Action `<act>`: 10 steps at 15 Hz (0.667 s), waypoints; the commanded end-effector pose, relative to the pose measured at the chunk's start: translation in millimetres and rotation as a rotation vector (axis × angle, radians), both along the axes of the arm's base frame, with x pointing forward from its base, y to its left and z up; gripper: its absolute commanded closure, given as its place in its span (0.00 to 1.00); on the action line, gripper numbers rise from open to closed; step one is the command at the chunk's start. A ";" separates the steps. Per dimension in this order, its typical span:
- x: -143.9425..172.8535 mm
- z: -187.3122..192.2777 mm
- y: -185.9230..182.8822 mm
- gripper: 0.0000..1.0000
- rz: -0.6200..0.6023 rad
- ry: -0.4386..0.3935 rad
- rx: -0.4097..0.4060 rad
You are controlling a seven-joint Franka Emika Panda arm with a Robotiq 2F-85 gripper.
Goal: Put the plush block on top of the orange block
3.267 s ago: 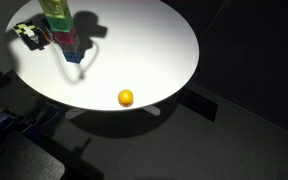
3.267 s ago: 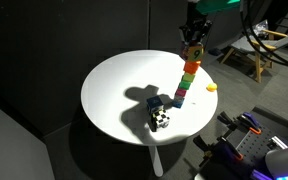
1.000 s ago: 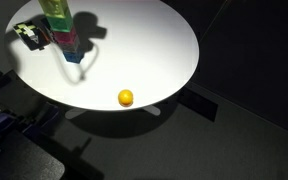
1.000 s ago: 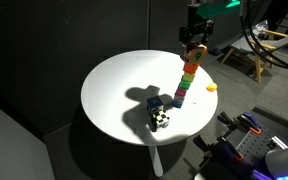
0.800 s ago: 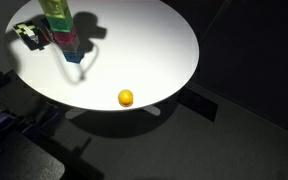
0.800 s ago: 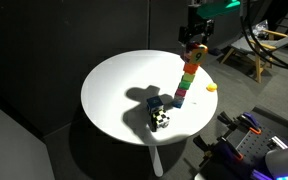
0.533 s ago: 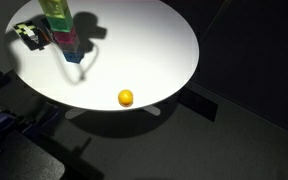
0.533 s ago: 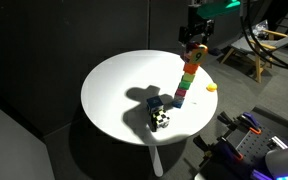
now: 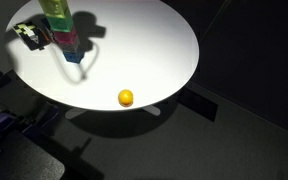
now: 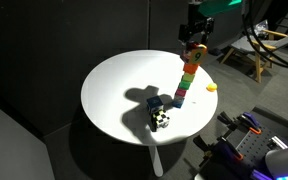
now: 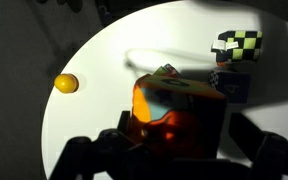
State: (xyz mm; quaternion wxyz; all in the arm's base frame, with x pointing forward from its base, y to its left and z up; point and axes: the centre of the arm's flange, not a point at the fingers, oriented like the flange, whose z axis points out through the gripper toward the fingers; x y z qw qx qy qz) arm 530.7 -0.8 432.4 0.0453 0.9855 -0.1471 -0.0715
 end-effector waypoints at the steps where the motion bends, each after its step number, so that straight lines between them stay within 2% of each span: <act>1: -10.4 13.6 0.8 0.00 0.027 -0.029 0.002; 10: -22.7 40.3 10.8 0.00 0.031 -0.092 0.026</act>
